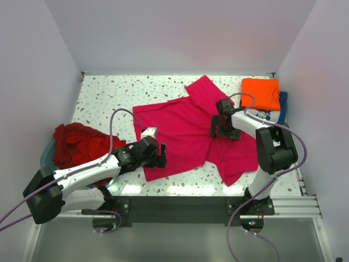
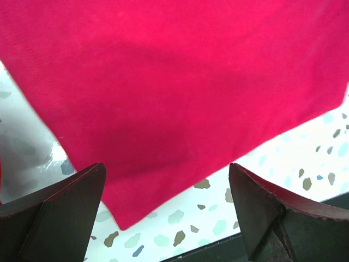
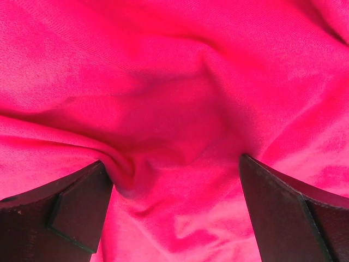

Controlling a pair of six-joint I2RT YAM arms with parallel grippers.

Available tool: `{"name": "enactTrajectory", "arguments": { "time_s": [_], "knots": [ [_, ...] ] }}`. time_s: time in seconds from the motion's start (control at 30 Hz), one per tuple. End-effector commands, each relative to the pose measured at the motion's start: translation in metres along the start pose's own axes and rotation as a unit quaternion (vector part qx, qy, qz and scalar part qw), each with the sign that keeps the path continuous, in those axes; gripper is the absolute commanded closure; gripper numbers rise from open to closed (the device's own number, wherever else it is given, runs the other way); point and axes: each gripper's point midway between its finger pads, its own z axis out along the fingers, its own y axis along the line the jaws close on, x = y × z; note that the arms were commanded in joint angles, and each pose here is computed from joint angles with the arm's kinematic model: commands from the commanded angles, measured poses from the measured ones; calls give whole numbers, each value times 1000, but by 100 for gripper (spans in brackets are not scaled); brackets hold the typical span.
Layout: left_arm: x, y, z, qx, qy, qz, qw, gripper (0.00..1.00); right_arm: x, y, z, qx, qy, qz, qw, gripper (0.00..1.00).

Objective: Fold and stack the t-shirts
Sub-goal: Flatten the tshirt out

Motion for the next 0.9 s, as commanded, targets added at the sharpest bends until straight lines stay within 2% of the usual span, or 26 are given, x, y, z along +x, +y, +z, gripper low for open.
{"name": "enactTrajectory", "arguments": {
  "time_s": [0.0, 0.3, 0.67, 0.87],
  "knots": [
    [4, 14, 4, -36, -10, -34, 999, 1, 4, -11, 3, 25, 14, -21, 999, 2],
    [41, 22, 0, -31, 21, -76, 996, 11, -4, -1, -1, 0, 5, -15, 1000, 3],
    [73, 35, -1, -75, 48, -73, 993, 17, -4, 8, -2, -24, 6, -9, 1000, 4],
    [78, 39, -2, -91, 40, -74, 992, 18, -2, 9, -2, -28, 6, -9, 1000, 4]
  ]
}}
